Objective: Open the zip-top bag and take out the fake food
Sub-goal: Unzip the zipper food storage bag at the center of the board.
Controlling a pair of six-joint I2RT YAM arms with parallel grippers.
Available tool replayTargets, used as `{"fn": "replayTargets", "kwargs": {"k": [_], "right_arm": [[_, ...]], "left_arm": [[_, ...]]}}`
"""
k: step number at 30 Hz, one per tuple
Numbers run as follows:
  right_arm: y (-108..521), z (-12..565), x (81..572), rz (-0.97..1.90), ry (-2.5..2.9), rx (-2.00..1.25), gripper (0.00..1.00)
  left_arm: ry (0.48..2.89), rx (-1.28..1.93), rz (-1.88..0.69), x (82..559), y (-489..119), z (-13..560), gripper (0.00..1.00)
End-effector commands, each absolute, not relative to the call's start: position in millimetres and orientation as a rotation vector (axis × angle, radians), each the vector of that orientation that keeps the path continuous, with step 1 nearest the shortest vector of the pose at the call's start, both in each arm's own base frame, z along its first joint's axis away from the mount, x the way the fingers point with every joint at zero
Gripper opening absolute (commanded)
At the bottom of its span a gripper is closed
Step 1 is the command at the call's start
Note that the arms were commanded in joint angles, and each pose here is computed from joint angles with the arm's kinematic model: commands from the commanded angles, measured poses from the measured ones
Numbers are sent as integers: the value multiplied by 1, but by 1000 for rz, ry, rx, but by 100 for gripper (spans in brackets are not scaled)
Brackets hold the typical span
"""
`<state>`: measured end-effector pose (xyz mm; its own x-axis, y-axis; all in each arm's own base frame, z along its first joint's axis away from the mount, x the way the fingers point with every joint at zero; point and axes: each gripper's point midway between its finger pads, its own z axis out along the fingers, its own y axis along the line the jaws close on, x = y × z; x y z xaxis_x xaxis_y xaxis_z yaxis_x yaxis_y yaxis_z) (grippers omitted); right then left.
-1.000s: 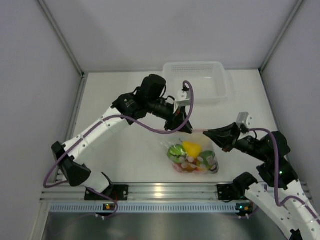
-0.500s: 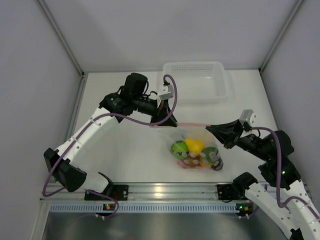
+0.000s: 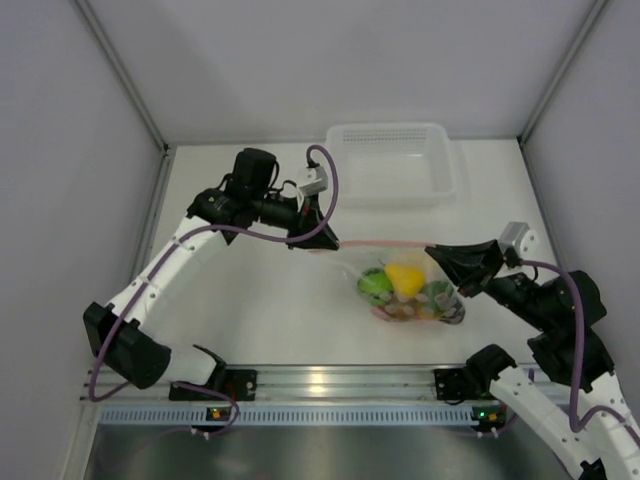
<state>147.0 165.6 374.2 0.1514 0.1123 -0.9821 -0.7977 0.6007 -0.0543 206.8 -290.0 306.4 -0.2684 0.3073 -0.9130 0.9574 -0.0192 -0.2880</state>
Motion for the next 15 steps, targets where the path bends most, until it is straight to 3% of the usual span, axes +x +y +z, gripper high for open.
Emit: {"fn": "replayTargets", "kwargs": {"k": [1,15], "right_arm": [[146,431,129,656,1081,-640,0],[131,441,118,609,1087,-624,0]], "left_arm": [[1604,1339,-1240,208,-281,308,0],[1623,1332,-1211,207,-277,301,0]]}}
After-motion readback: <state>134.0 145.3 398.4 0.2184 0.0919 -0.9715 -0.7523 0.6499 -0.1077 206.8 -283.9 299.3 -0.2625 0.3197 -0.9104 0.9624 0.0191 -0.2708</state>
